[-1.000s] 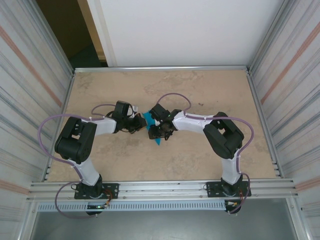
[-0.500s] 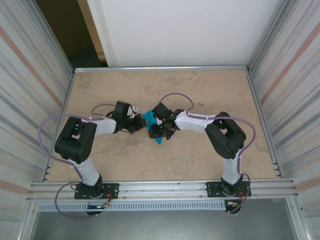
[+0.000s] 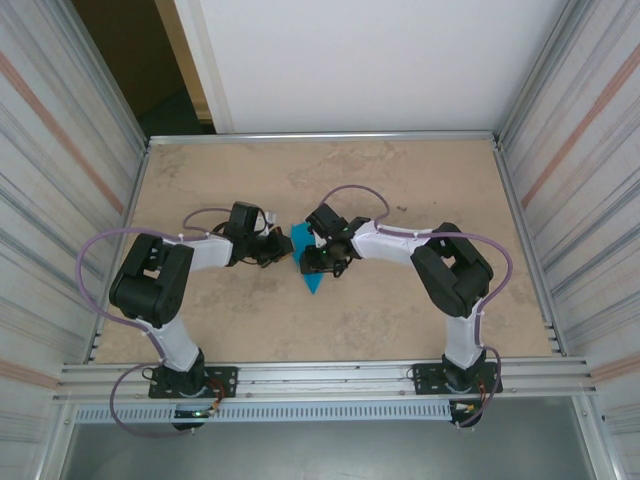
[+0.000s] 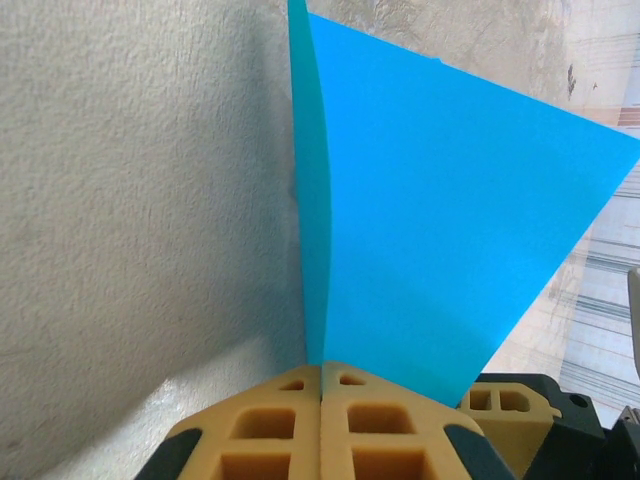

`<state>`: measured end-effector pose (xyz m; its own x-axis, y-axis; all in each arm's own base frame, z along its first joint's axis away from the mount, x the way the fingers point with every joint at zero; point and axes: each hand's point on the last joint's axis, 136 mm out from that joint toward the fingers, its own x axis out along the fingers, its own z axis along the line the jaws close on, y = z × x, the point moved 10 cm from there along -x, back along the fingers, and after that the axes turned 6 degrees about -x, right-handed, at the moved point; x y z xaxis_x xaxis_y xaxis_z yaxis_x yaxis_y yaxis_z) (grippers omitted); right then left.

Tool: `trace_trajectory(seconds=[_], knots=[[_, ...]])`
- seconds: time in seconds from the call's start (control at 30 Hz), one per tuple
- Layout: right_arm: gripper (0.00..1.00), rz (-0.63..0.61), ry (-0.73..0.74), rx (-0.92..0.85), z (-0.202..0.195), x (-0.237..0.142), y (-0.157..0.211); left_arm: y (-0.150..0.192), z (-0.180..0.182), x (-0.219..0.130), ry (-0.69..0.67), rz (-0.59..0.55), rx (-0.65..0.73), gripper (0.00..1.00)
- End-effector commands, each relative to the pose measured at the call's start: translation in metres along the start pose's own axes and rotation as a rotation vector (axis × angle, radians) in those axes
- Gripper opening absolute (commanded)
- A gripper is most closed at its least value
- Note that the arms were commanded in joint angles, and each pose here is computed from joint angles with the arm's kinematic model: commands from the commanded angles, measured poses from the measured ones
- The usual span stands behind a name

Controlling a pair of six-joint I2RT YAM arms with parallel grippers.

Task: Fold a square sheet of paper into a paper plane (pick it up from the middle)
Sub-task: Move the paper plane to the top-center of the table.

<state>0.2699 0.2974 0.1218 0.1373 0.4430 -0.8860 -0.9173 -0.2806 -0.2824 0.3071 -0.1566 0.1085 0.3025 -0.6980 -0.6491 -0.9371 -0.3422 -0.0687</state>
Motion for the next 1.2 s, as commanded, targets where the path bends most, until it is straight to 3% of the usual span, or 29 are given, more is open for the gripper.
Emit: trace_trajectory(seconds=[0.0, 0.17, 0.4, 0.7, 0.77, 0.9, 1.17], knots=[[0.38, -0.015, -0.020, 0.011, 0.002, -0.010, -0.001, -0.001, -0.005, 0.001, 0.007, 0.016, 0.031, 0.03], [0.34, -0.001, 0.028, 0.005, 0.000, -0.006, 0.001, -0.001, -0.007, 0.001, 0.012, 0.016, 0.032, 0.03], [0.39, 0.013, 0.087, -0.006, 0.004, -0.001, 0.002, -0.001, -0.006, 0.001, 0.012, 0.015, 0.027, 0.06], [0.37, 0.018, 0.091, 0.006, 0.006, 0.004, -0.002, -0.001, -0.008, 0.000, 0.017, 0.017, 0.028, 0.13], [0.35, 0.019, 0.101, 0.010, 0.006, 0.005, -0.003, -0.001, -0.009, -0.002, 0.019, 0.014, 0.030, 0.16], [0.22, -0.004, 0.168, 0.039, 0.000, 0.000, -0.007, -0.004, -0.010, -0.012, 0.010, -0.017, 0.034, 0.25], [0.12, -0.120, 0.272, 0.090, -0.025, -0.032, -0.024, -0.014, 0.000, -0.052, -0.063, -0.136, 0.029, 0.50]])
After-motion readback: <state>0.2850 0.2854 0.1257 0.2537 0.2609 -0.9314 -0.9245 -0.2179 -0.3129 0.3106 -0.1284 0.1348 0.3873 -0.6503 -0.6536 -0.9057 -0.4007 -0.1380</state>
